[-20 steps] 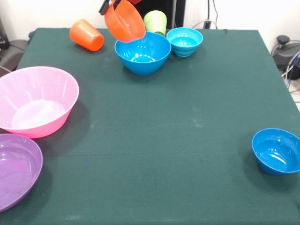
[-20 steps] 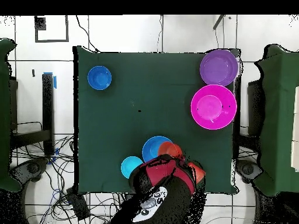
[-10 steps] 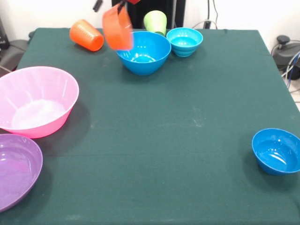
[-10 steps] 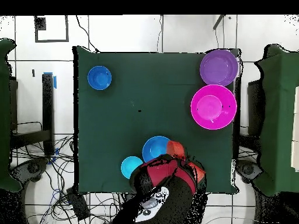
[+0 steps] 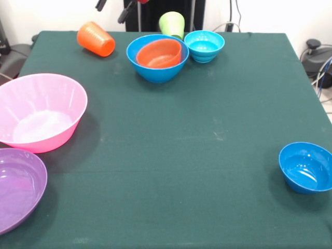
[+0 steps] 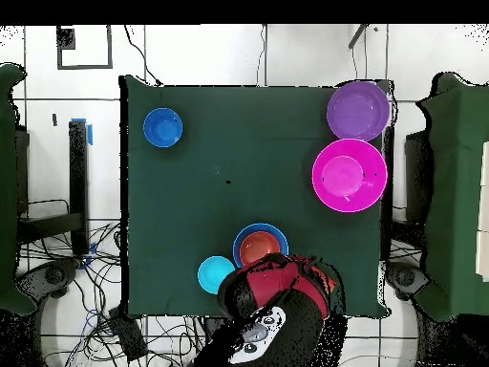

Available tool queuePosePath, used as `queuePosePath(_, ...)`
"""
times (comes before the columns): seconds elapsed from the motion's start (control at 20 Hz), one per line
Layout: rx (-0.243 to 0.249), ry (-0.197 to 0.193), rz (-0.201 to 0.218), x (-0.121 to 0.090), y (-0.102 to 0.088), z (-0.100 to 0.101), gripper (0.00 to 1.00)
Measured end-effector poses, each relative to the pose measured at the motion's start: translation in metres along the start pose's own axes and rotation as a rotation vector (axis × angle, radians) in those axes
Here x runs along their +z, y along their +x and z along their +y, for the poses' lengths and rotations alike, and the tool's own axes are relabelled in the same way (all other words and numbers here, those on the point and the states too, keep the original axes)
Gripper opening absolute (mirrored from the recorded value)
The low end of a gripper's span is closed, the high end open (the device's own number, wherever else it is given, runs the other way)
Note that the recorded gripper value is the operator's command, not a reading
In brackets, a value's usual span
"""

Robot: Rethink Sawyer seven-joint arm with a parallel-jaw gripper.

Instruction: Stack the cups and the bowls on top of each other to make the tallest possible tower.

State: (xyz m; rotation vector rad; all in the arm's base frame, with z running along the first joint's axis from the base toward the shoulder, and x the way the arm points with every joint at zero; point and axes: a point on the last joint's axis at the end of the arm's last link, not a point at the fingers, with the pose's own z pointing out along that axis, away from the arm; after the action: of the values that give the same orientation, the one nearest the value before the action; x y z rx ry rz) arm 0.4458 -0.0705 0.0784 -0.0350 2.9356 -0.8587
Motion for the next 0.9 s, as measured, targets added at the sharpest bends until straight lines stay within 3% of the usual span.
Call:
queuePosePath(0.5,0.003,-0.01,-0.022,0.001,-0.003,0.001,1.0)
queuePosePath(0.6,0.017,-0.028,-0.027,0.006,-0.005,0.001,1.0)
queuePosePath(0.65,0.061,-0.08,-0.026,0.021,-0.01,0.001,1.0)
queuePosePath(0.8,0.132,-0.155,-0.005,0.047,-0.013,-0.001,1.0)
queuePosePath(0.85,0.186,-0.209,0.021,0.07,-0.013,-0.005,1.0)
queuePosePath(0.9,0.216,-0.237,0.034,0.083,-0.011,-0.006,1.0)
